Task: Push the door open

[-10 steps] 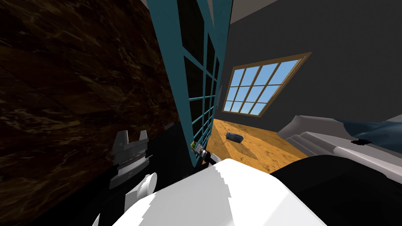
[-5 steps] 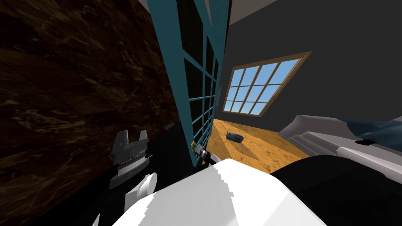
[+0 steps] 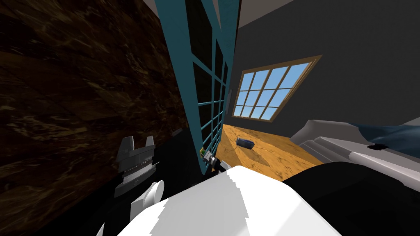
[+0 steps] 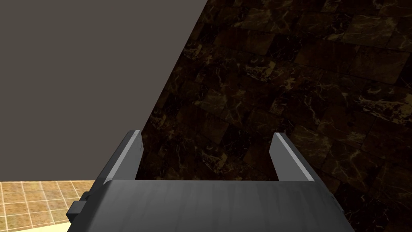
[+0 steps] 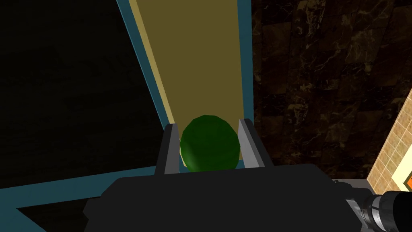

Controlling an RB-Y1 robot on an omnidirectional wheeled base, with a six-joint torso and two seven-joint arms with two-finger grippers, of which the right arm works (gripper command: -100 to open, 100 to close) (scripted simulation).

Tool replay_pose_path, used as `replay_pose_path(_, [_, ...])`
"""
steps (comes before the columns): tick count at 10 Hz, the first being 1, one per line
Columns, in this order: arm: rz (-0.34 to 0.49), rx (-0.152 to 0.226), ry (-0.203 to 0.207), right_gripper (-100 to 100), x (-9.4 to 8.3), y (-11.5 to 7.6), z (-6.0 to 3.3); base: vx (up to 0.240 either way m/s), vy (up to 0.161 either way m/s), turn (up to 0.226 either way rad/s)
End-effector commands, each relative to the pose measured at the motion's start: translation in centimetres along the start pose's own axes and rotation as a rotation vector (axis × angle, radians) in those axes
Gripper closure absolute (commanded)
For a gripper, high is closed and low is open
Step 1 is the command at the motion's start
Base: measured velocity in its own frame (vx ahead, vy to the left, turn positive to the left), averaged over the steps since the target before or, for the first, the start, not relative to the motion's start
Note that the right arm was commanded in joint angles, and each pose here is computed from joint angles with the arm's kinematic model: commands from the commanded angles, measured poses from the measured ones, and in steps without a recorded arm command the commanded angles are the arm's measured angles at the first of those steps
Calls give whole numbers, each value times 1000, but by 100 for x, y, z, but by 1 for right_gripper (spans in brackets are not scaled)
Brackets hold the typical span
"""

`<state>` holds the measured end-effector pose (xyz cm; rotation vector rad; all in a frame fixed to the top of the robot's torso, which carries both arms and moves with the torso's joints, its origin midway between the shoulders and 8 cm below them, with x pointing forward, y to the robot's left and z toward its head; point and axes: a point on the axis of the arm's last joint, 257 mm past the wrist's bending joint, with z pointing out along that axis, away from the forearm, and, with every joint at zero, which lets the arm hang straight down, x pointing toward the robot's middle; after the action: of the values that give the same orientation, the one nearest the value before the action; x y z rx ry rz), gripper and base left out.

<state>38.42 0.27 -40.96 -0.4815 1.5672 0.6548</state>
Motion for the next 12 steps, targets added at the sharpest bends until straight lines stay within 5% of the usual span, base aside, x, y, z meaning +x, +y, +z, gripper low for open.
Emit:
replay_pose_path(1, [48,5,-8,100,-37,-49,4,28,29,-20])
replay_pose_path(12, [337,19,-13,100,-45,-164,-29,24,32,-21])
